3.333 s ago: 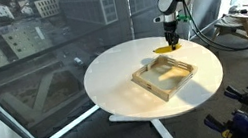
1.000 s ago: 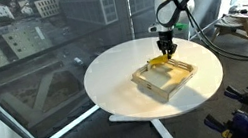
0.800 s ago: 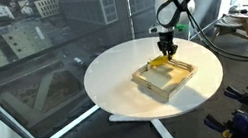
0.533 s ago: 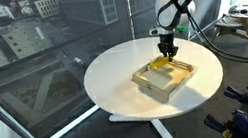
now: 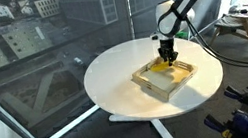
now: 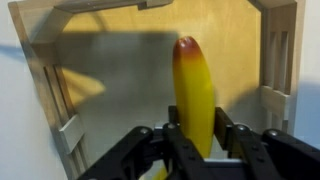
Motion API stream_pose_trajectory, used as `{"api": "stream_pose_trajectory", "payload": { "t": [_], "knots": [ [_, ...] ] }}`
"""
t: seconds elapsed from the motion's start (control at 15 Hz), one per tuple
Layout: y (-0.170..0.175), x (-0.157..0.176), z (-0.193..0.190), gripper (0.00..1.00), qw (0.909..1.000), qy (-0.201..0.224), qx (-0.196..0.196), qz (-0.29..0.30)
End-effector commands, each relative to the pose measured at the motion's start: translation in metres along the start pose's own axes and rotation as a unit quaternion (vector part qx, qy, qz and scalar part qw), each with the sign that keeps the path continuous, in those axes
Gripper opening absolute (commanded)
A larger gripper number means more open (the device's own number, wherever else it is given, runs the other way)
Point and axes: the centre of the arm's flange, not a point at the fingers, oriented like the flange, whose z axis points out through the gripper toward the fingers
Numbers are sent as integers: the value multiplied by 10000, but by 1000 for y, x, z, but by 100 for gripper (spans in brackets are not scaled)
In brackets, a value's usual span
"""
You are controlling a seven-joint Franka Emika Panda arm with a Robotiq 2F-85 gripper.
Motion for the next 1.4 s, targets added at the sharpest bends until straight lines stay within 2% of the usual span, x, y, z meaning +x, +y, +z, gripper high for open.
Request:
{"api": "stream_pose_trajectory", "payload": {
  "t": [0.0,0.73,0.8,1.33],
  "knots": [
    [9,-4,8,13,9999,-51,-74,-113],
    [11,-3,13,13,9999,-46,-48,-109],
    [4,-1,16,38,10000,6,40,11],
    [4,-1,16,38,10000,6,38,11]
  ]
}}
